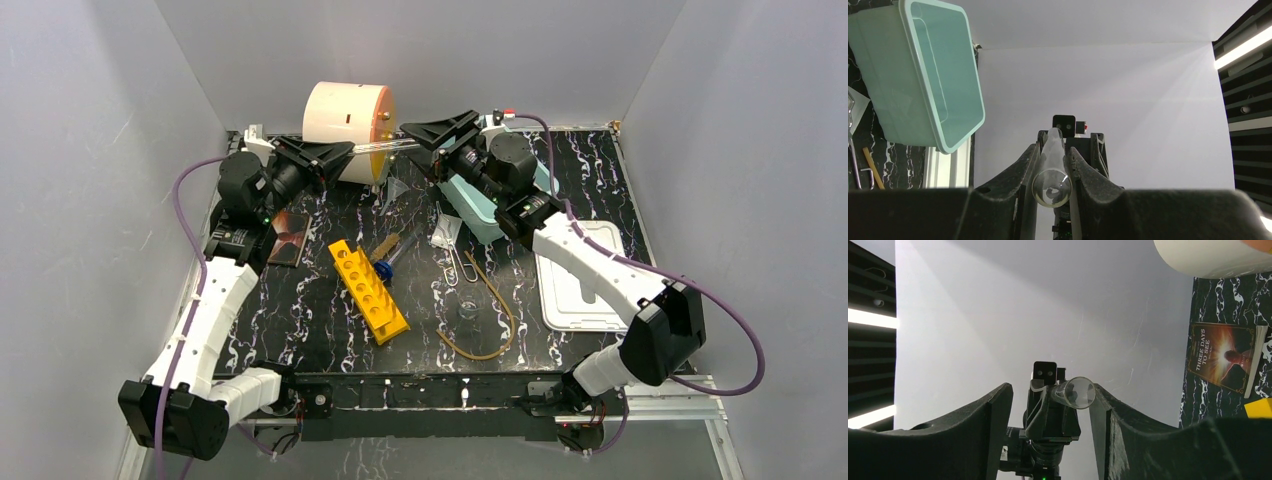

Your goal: Organize the chemistry lab equipment

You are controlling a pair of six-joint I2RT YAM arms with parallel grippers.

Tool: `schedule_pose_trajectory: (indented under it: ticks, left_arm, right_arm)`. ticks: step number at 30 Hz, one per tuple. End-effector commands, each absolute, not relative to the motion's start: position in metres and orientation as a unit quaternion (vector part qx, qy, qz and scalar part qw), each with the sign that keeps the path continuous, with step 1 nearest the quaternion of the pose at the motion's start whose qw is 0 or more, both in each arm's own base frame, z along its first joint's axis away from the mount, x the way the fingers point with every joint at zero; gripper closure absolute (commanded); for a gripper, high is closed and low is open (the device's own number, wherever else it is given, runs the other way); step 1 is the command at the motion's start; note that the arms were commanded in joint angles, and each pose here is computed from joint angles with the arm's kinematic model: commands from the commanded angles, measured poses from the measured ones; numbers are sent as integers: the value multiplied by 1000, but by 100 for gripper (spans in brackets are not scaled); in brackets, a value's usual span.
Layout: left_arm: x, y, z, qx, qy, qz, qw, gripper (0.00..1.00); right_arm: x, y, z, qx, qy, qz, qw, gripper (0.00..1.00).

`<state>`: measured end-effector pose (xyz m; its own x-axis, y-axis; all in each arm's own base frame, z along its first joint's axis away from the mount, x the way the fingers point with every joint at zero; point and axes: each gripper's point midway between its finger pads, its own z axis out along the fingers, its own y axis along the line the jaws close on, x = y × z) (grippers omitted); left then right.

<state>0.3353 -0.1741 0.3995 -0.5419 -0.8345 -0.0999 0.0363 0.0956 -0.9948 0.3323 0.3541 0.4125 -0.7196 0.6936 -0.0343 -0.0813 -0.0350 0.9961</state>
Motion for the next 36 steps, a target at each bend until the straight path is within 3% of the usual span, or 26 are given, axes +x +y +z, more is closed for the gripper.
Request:
schedule_pose_trajectory:
  ticks: [1, 12, 18, 23, 29, 33, 36]
  left_arm:
    - [331, -179, 405, -288, 642, -610, 363, 91]
    - [330, -180, 407, -282, 639, -616, 365, 91]
    - [329, -181, 407, -279, 639, -617, 365, 91]
    - [329, -181, 405, -280, 640, -616, 363, 91]
    - [327, -182, 404, -279, 643, -617, 358, 88]
    - [326, -182, 401, -284, 646, -614, 353, 75]
    - [325, -179, 396, -288, 658, -598, 355, 51]
  right_arm:
    - [328, 356, 435, 227, 608, 702, 292, 36]
    - [327, 363, 431, 224, 610, 707, 278, 52]
    - [322, 368, 433, 217, 606, 716, 270, 53]
    - [321, 368, 432, 216, 609, 713, 272, 63]
    - [323, 366, 433, 216, 613, 704, 286, 69]
    - [324, 365, 435, 209, 614, 700, 298, 71]
    - [325, 361, 435, 203, 620, 688, 318, 72]
